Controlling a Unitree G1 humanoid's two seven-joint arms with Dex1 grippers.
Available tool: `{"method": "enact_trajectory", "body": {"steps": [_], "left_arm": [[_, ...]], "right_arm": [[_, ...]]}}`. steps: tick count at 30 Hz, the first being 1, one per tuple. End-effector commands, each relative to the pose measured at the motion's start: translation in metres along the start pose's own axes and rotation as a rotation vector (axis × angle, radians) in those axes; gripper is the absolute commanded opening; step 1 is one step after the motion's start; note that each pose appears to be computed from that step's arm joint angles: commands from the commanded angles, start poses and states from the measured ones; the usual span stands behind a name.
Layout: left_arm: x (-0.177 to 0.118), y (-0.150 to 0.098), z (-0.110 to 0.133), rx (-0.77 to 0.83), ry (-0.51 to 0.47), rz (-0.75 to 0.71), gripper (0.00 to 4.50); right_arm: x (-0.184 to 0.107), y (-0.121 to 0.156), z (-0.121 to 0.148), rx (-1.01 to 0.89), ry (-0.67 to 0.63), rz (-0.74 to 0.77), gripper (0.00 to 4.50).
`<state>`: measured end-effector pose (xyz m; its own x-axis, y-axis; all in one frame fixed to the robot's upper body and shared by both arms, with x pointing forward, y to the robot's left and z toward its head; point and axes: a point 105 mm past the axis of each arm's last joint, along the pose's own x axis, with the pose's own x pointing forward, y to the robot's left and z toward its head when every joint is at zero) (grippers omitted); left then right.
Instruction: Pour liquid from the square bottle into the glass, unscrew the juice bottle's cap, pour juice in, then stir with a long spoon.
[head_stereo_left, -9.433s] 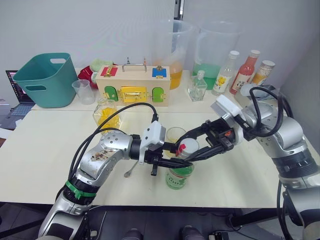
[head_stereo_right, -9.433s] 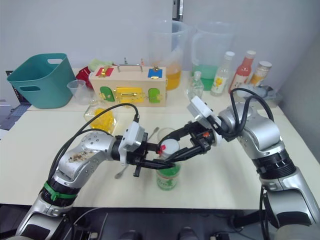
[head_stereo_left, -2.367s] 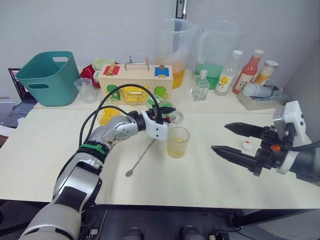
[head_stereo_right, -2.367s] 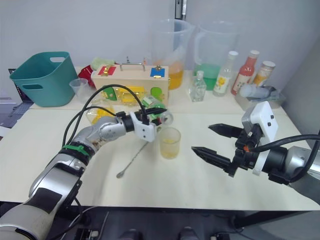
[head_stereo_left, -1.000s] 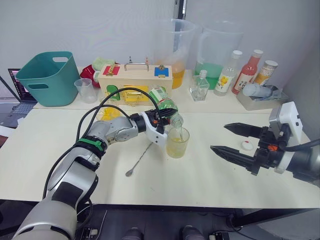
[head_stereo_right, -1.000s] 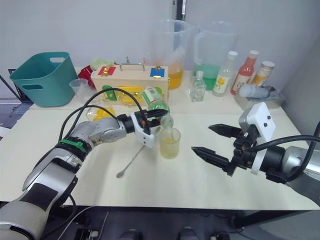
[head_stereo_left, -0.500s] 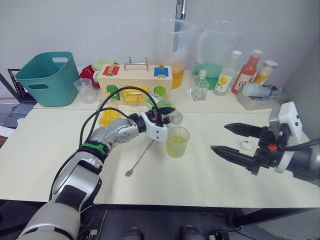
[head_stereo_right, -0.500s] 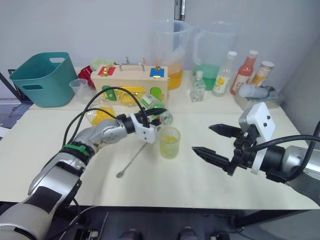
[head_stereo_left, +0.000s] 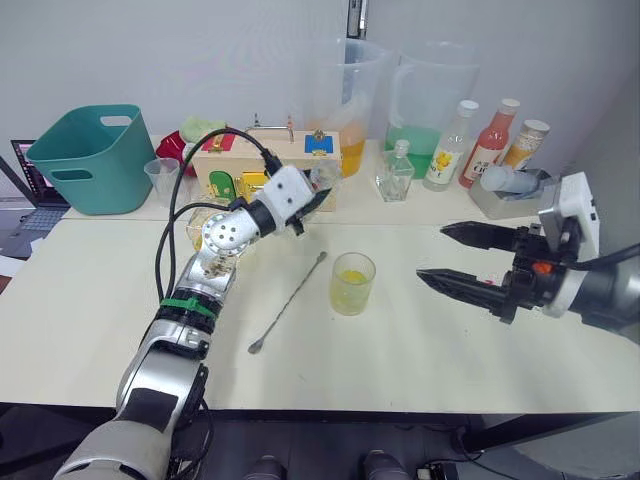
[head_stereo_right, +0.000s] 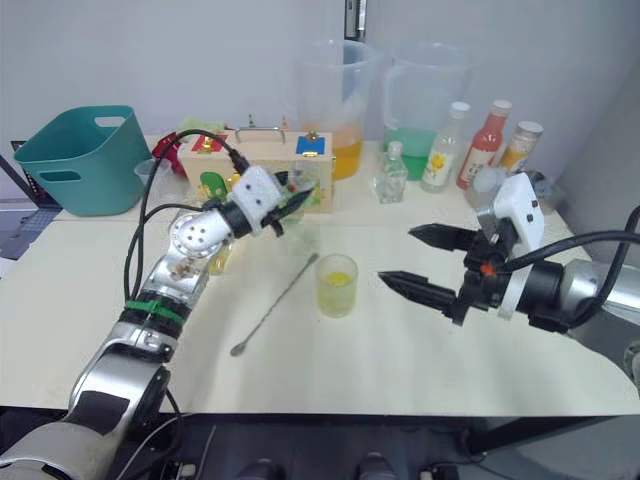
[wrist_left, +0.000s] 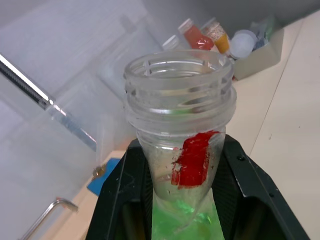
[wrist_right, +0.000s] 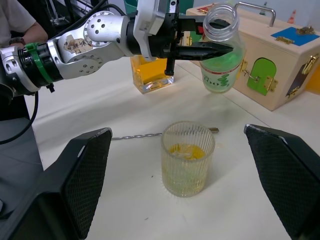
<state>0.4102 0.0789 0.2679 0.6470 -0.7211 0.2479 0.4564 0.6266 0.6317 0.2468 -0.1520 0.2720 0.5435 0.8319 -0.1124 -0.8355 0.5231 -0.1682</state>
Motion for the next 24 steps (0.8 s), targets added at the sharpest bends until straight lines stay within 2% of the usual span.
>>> {"method": "enact_trajectory", "body": {"steps": [1, 10, 17, 19, 24], "left_arm": [[-0.014, 0.025, 0.033, -0.121, -0.063, 0.051, 1.07], [-0.078, 0.034, 0.024, -0.409, 0.114, 0.045, 1.07], [-0.159, 0.033, 0.024, -0.414, 0.22, 0.07, 1.07], [-0.182, 0.04, 0.024, -0.409, 0.24, 0.14, 1.07], [-0.211, 0.055, 0.029, -0.403, 0.243, 0.255, 1.07]], "right_arm": [[0.003, -0.003, 0.009, -0.038, -0.024, 0.045, 4.5], [0.017, -0.011, 0.008, -0.032, -0.009, 0.199, 4.5], [0.033, -0.012, 0.001, -0.001, 0.017, 0.376, 4.5], [0.038, -0.012, 0.0, 0.009, 0.007, 0.401, 4.5], [0.044, -0.01, -0.001, 0.018, 0.003, 0.45, 4.5]]}}
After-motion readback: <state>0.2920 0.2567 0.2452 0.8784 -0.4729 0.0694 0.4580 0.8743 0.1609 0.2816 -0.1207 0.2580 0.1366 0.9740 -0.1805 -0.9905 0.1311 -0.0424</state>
